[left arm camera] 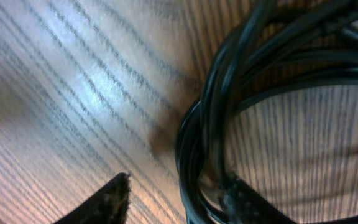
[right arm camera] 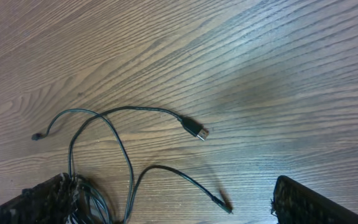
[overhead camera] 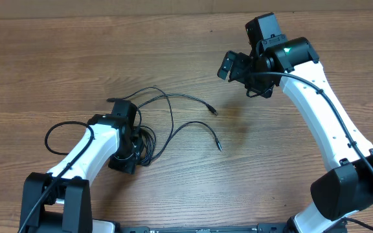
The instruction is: Untangle cables
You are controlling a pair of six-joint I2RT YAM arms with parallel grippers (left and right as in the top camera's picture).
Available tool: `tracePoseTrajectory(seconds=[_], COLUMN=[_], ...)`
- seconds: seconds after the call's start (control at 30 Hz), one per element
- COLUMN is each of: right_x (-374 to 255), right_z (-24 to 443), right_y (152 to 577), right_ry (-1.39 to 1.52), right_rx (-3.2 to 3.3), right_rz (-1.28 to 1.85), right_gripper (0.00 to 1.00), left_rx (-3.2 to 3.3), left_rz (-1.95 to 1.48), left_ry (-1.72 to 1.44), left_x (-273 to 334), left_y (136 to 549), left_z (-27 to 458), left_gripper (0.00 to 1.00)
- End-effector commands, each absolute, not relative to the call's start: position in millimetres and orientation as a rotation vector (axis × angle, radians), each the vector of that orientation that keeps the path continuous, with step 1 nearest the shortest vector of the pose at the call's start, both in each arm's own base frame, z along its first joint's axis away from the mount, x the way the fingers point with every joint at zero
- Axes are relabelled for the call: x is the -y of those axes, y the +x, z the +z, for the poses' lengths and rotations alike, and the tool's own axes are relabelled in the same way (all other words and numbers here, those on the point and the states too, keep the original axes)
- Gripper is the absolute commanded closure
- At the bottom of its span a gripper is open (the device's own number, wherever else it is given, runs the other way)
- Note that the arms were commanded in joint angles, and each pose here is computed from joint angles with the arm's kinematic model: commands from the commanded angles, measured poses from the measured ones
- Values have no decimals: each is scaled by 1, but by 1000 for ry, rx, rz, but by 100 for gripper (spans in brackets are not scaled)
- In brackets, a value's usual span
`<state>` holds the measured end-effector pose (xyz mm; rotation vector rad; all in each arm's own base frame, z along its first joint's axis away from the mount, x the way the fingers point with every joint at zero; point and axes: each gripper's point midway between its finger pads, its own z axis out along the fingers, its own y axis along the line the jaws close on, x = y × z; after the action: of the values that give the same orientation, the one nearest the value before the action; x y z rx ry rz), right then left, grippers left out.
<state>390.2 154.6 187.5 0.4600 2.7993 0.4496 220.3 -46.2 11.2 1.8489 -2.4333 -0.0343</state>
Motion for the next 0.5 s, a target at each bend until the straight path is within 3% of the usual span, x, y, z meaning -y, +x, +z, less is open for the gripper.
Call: tracePoseTrajectory(seconds=[0.0,0.1,0.2,0.3,0.47], right_x=[-151,-151,-151,-149,-146], right_z=[191,191,190,187,184], right_y=[392,392,390,384,377], right_ry=[452,452,454,461,470], right_rx=[-2781,-2781,-2789,-2815,-2849], right_rz=[433,433,429,415,395], right_gripper=[0,0,0,0,0], left_rx=[2446,2462,2482,2496,2660], left_rz=[-111,-95,-75,-69,-15], left_ry=[1856,1852,1846,1843,1663], left_x=[40,42,44,44,41], left_y=[214,214,213,214,236], left_z=[2,-4,-12,-14,4], left_gripper=[52,53,64,96,96])
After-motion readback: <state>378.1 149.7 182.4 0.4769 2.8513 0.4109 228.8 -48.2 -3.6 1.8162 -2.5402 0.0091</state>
